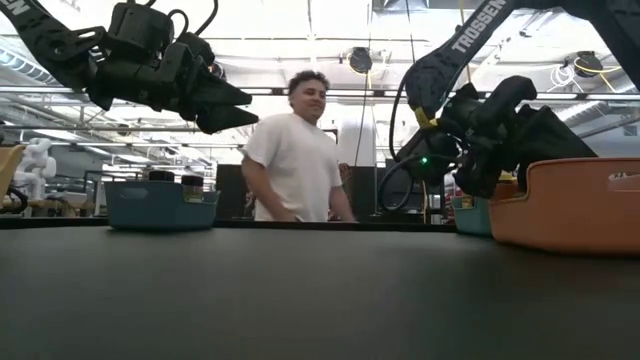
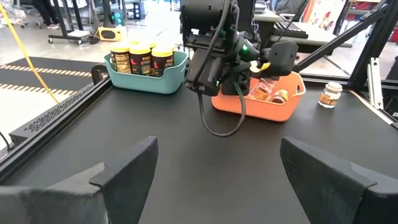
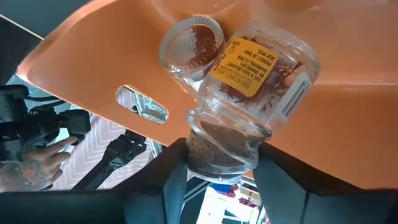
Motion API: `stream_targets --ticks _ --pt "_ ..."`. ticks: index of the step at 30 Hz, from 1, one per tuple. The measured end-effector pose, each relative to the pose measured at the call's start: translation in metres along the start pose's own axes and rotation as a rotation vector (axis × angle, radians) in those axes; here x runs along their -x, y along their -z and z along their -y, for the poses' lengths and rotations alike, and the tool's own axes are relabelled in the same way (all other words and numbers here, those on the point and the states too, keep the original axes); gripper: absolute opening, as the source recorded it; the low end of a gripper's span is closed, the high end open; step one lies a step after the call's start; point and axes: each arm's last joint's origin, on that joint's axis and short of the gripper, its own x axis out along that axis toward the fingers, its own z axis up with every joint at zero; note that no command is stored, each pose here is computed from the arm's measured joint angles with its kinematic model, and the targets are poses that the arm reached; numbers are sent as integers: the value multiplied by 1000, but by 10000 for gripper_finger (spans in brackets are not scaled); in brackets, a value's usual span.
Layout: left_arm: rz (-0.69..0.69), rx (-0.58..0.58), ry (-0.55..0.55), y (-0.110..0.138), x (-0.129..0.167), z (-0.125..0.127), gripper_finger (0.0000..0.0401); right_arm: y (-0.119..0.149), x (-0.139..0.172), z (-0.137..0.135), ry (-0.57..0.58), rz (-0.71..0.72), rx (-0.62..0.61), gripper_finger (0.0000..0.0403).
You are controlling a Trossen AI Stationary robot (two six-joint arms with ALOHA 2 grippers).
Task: Sort spices by type
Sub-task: Adjust the brown spice bottle into the orange bin
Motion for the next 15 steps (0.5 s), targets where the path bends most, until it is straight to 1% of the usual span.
stream_targets --ticks 5,9,12,15 --pt "-1 0 0 0 0 0 341 0 0 0 4 0 0 196" --pt "-1 0 0 0 0 0 341 0 0 0 5 0 -1 220" --pt "-1 0 0 0 0 0 341 0 0 0 5 1 -11 230" --pt "-1 -1 0 0 0 0 341 3 2 -2 4 15 -21 233"
